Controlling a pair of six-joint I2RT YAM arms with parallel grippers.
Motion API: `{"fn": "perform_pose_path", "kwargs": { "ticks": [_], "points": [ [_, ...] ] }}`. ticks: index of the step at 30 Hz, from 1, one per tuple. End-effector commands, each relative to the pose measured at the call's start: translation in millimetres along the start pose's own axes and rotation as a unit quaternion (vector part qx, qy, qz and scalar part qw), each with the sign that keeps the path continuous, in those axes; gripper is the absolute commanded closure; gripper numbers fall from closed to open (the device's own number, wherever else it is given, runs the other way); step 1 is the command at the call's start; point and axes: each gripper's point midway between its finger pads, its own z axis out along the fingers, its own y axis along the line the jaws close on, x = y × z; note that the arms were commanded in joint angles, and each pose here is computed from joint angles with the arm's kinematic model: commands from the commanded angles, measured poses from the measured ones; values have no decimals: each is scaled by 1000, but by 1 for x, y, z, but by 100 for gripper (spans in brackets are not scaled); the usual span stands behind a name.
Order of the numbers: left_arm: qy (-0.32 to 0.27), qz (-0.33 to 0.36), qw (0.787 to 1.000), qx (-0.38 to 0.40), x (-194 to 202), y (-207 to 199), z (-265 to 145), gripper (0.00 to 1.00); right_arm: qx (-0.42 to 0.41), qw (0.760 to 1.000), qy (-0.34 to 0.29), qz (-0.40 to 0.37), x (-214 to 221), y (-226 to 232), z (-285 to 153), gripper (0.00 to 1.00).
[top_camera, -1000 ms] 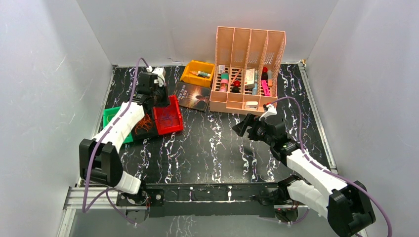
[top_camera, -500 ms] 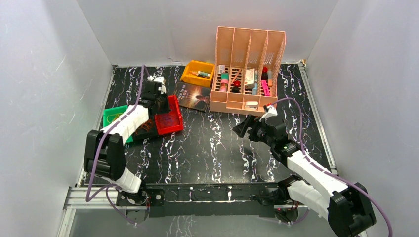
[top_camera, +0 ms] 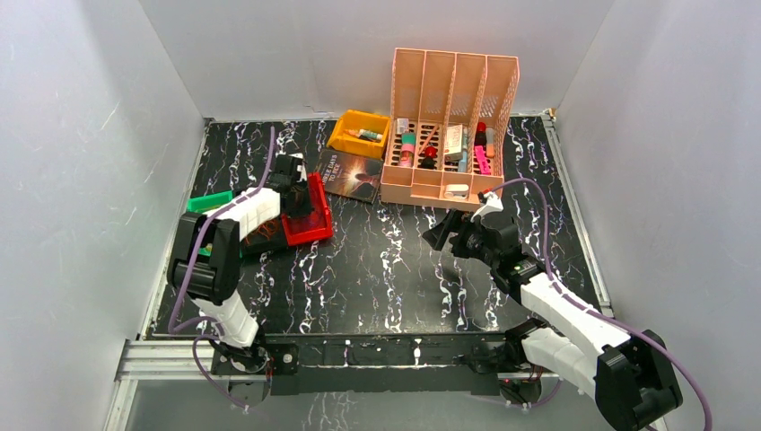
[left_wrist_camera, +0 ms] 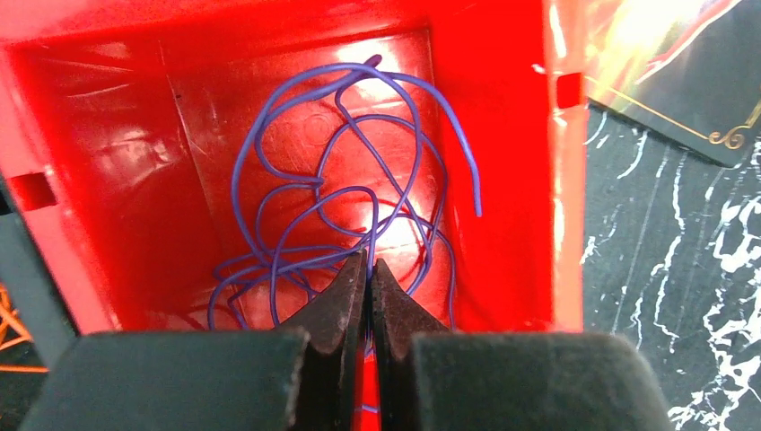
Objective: Untangle the cables
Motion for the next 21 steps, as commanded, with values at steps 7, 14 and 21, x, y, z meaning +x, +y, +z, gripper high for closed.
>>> {"fn": "perform_pose_path", "kwargs": {
  "ticks": [7, 14, 21],
  "points": [
    [-4, -9, 1000, -2, -9, -2, 6, 91, -15, 999, -32, -11, -17, 10, -4, 2],
    [-27, -4, 1000, -3, -25, -2, -11, 75, -14, 999, -35, -11, -19, 11, -4, 2],
    [-48, 5, 999, 8, -41, -7, -33, 66, -13, 999, -31, -11, -18, 10, -4, 2]
  ]
}}
